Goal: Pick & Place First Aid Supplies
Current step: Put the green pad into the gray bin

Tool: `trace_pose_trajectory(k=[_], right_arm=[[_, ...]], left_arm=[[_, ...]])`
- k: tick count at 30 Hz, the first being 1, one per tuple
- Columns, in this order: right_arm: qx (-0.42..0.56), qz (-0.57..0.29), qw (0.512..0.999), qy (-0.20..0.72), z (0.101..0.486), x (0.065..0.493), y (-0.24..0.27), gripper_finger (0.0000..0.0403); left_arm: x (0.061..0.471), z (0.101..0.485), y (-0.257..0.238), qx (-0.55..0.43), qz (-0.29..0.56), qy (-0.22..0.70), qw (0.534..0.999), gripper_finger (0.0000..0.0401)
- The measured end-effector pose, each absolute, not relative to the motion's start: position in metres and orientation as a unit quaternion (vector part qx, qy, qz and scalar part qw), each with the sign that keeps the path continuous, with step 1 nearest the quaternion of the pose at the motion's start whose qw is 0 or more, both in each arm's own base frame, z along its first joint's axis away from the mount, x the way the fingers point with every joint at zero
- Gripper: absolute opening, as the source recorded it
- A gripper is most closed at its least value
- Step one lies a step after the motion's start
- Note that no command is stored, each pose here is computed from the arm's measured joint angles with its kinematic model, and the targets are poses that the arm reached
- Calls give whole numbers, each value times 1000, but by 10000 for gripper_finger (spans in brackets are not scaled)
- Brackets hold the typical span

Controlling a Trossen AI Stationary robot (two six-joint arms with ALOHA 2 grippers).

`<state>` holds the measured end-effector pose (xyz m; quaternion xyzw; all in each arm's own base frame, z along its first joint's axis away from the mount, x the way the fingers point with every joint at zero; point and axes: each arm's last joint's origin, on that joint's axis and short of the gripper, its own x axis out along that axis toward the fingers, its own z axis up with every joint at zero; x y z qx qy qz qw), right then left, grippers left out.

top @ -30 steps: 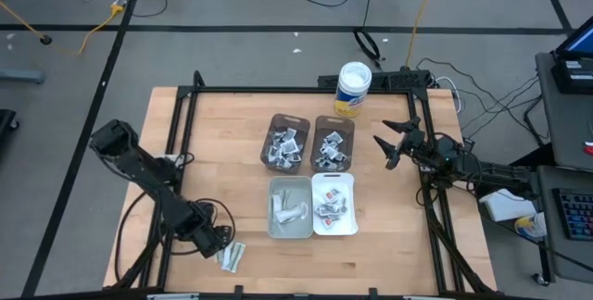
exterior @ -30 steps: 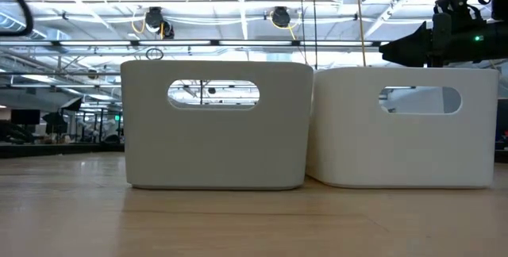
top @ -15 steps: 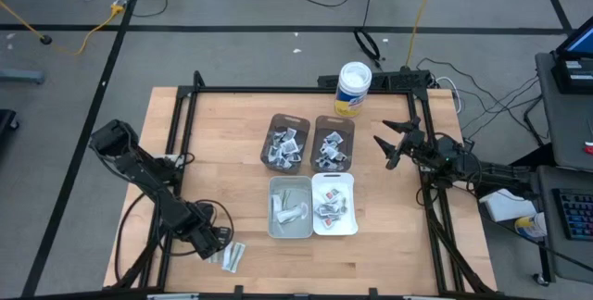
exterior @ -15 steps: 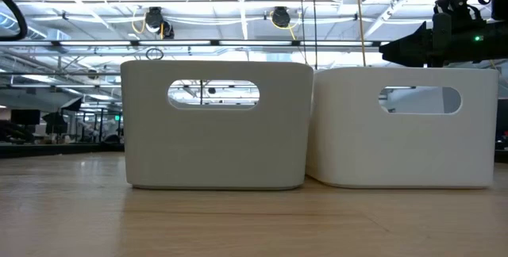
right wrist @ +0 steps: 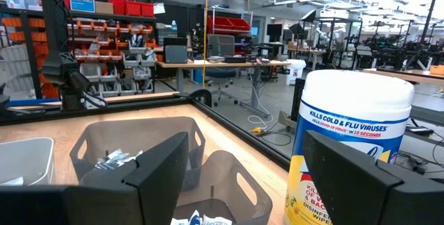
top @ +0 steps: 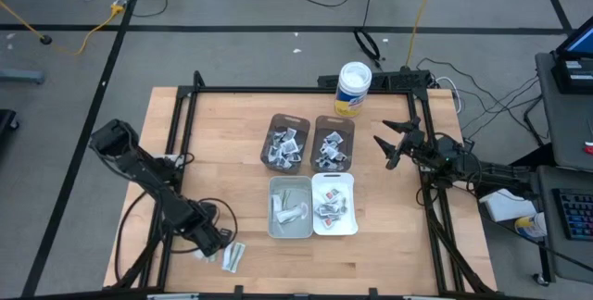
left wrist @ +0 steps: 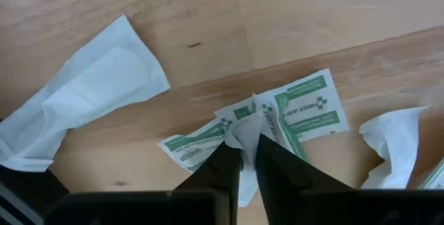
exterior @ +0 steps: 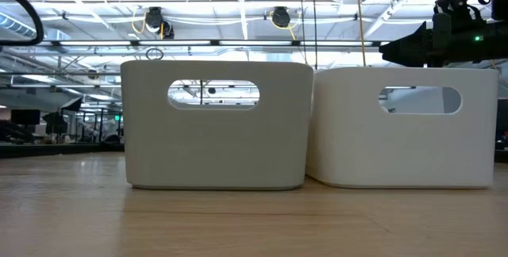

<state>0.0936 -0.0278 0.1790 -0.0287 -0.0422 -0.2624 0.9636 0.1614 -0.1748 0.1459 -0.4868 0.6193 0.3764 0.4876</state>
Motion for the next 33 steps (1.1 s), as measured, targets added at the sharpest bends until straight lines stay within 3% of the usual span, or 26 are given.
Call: trace_pose_trajectory(k=[16, 23, 27, 33], right_arm=[[-29, -262, 964, -42, 179, 94, -28, 279], [-29, -262, 964, -42, 179, 94, -28, 279], [-29, -262, 964, -42, 179, 94, -28, 279], [-29, -262, 964, -42, 179, 94, -28, 279]], left_arm=[[160, 179, -167, -481, 383, 630, 473, 6], [155, 207, -162, -446, 397, 642, 481, 17], [168, 222, -160, -423, 341, 664, 513, 23], [235, 242, -135, -377, 237, 681, 581, 6]])
